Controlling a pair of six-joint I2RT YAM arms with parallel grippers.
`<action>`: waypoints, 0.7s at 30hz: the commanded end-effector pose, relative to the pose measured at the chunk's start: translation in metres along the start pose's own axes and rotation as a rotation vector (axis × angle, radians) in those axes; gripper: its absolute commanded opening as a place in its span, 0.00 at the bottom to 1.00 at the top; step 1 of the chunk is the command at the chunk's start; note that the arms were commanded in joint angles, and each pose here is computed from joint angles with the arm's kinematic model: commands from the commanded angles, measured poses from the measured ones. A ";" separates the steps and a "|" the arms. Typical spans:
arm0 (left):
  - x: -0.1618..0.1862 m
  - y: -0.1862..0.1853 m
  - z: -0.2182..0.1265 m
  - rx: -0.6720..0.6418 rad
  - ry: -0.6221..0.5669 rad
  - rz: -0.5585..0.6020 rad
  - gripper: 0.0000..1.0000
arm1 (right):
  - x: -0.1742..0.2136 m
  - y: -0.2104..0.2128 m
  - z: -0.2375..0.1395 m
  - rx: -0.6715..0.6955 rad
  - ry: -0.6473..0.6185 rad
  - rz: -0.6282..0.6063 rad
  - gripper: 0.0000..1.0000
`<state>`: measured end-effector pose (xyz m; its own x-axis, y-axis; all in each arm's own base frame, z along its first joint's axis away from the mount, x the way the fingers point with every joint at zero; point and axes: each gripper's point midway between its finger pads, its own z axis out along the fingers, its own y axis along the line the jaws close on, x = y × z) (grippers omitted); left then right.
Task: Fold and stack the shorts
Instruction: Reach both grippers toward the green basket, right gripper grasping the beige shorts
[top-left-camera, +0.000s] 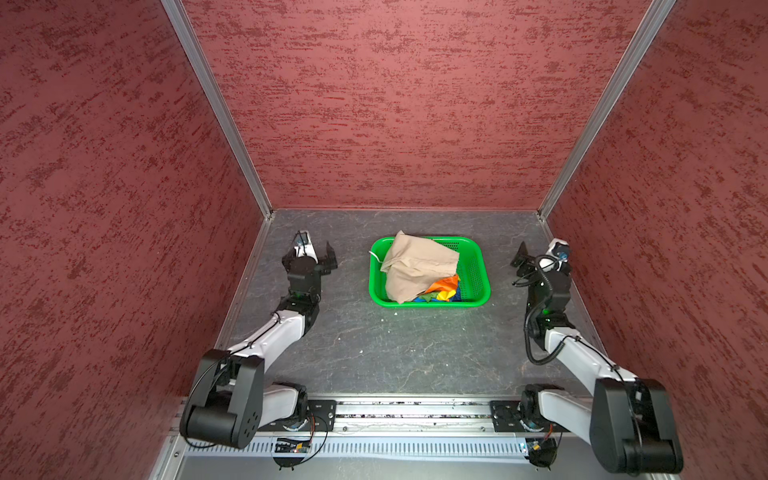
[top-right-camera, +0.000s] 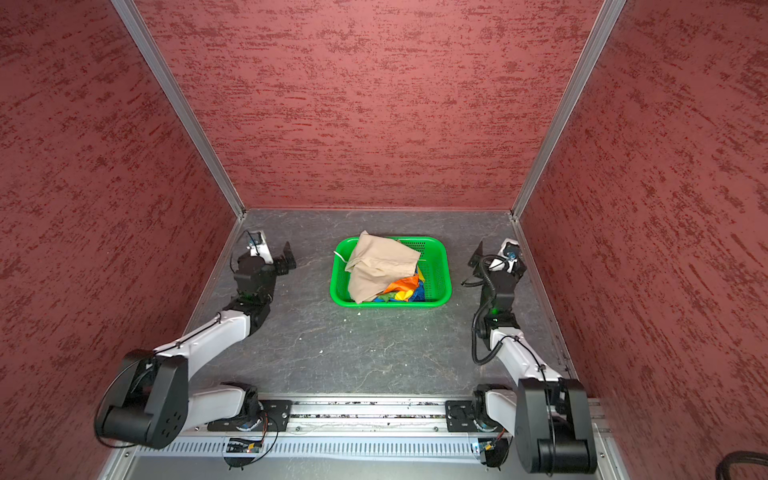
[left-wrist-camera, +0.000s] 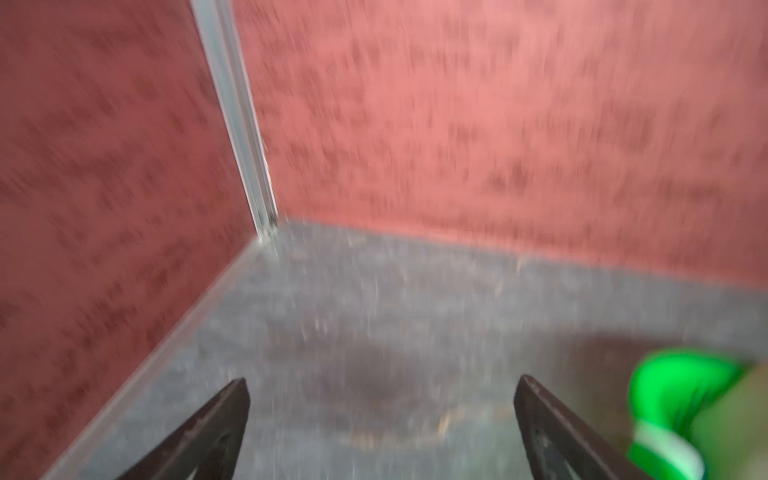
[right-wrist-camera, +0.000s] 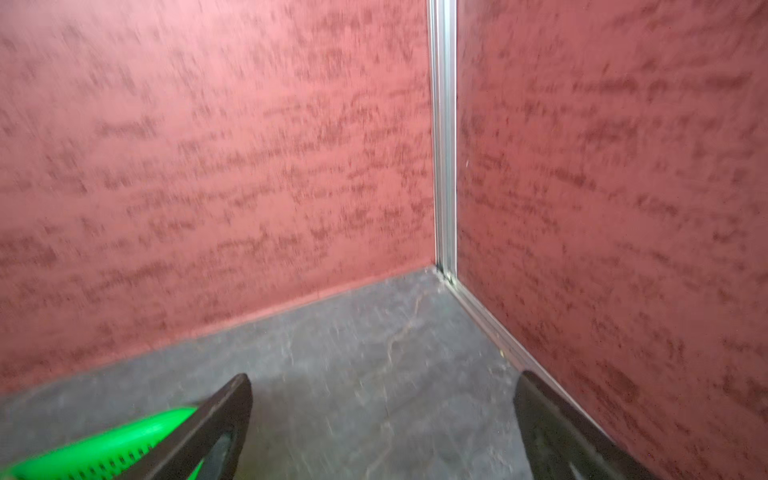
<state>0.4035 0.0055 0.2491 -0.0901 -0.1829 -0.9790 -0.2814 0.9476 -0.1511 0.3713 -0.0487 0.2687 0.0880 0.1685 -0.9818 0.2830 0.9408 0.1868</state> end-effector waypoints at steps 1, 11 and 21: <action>-0.001 0.052 -0.021 -0.339 0.143 -0.221 1.00 | 0.037 -0.003 -0.010 0.081 0.225 0.017 0.99; 0.010 0.028 -0.017 -0.121 0.317 -0.426 0.89 | 0.079 0.093 -0.019 -0.119 0.519 -0.047 0.77; 0.103 -0.032 -0.011 0.066 0.642 -0.460 0.63 | 0.088 0.172 -0.012 -0.325 0.614 0.040 0.67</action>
<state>0.3936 -0.0189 0.1700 -0.4298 -0.6428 -0.6341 -0.4230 0.7638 -0.4875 0.4120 0.1114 0.2064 -0.4649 0.2125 -0.8595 0.0357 0.9745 0.2217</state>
